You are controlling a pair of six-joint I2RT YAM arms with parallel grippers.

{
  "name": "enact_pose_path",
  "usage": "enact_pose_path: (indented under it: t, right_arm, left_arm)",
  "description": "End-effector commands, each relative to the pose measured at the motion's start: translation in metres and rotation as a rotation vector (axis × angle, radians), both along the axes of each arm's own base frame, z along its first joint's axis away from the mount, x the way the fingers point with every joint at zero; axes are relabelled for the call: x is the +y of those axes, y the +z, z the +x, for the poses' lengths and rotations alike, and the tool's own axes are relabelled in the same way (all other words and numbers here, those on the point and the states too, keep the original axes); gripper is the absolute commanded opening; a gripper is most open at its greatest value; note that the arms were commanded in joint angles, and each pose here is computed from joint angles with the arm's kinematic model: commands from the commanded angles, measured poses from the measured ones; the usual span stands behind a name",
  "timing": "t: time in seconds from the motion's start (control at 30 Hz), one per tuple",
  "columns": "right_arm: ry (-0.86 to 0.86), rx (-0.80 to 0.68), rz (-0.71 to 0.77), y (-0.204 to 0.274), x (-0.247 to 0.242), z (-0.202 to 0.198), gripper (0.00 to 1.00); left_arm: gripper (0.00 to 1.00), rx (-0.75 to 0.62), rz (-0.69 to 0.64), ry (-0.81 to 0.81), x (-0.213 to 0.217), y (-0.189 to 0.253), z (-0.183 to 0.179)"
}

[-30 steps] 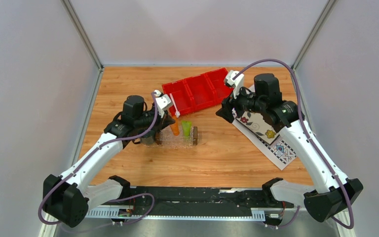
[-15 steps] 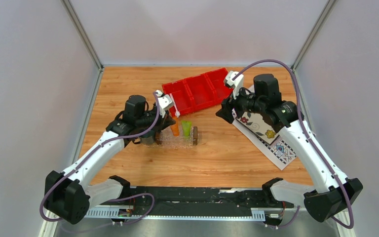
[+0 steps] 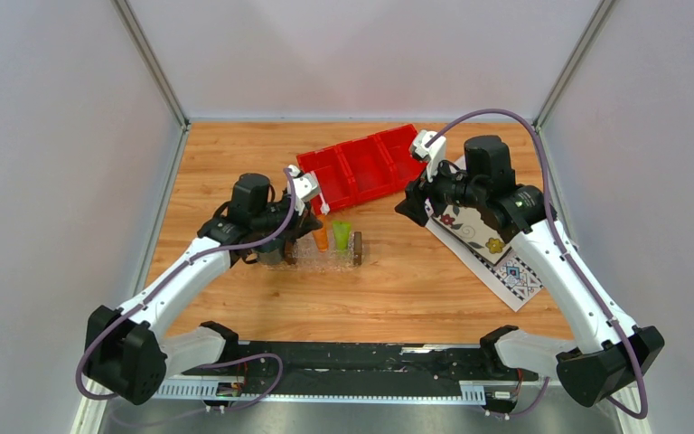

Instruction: Prepare toiletry sets of a toothbrush and toothpaste on the tray

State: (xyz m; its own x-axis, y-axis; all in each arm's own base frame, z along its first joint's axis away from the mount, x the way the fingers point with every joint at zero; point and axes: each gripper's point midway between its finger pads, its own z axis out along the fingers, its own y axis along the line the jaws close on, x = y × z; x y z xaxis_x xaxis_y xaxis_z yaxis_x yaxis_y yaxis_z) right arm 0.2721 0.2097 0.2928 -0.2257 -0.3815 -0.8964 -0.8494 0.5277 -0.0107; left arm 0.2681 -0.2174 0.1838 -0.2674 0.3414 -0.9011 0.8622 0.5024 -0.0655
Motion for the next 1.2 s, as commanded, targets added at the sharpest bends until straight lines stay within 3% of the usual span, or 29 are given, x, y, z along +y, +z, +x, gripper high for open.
enact_pose_path:
  t: [0.0, 1.17]
  right_arm:
    - [0.006, -0.030, 0.029, 0.010, 0.003, 0.004, 0.73]
    - [0.010, -0.017, 0.019, 0.003, 0.004, 0.006, 0.73]
  left_arm:
    - [0.00, -0.054, -0.027, -0.047, -0.008, 0.008, 0.005]
    - [0.00, -0.024, 0.003, -0.093, -0.012, -0.025, 0.007]
